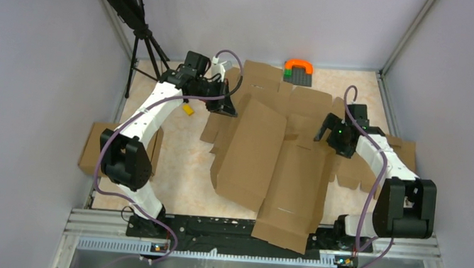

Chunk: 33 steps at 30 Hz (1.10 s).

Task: Fold the paper box
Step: Fold the paper box at the center of the board.

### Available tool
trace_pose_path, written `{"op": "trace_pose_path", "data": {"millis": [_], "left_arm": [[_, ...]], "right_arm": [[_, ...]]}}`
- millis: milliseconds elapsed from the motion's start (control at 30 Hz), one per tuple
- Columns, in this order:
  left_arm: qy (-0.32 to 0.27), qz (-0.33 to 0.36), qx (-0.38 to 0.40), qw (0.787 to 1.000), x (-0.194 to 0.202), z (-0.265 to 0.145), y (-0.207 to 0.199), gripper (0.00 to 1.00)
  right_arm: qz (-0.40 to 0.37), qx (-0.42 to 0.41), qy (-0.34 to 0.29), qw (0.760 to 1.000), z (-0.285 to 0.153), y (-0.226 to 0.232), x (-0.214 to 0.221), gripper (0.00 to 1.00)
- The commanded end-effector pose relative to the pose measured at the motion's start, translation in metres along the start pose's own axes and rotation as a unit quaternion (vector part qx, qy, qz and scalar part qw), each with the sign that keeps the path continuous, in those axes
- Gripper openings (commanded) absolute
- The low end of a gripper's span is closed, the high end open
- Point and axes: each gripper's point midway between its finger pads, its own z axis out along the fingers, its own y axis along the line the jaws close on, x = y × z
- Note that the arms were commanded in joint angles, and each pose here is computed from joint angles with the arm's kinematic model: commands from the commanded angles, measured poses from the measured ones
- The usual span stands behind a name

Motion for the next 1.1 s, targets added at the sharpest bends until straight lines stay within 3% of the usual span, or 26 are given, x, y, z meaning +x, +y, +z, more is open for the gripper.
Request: {"op": "trace_pose_path", "data": {"millis": [0, 333, 500, 633, 700, 833, 1067], "left_arm": [[-0.013, 0.022, 0.024, 0.999, -0.004, -0.005, -0.012, 0.00], [-0.011, 0.021, 0.023, 0.999, -0.004, -0.004, -0.010, 0.00], [-0.010, 0.020, 0.023, 0.999, -0.004, -0.003, -0.010, 0.00], [-0.009, 0.019, 0.023, 1.000, -0.004, -0.003, -0.009, 0.00], [-0.009, 0.018, 0.022, 1.000, -0.004, -0.002, -0.008, 0.00], [-0.008, 0.018, 0.022, 1.000, -0.003, -0.002, -0.008, 0.00], [-0.008, 0.018, 0.023, 1.000, -0.004, -0.002, -0.008, 0.00]], "right_arm": [[0.075, -0.065, -0.051, 0.994, -0.009, 0.015, -0.024, 0.98], [0.160, -0.174, -0.024, 0.971, -0.010, 0.051, -0.026, 0.98], [0.171, -0.129, -0.069, 0.974, -0.009, 0.034, -0.038, 0.97], [0.193, -0.117, -0.083, 0.971, 0.003, 0.027, -0.047, 0.91], [0.215, -0.149, -0.095, 0.961, 0.006, 0.030, -0.052, 0.85], [0.245, -0.203, -0.147, 0.937, -0.003, 0.038, -0.070, 0.84], [0.281, -0.219, -0.154, 0.922, 0.012, 0.037, -0.070, 0.69]]}}
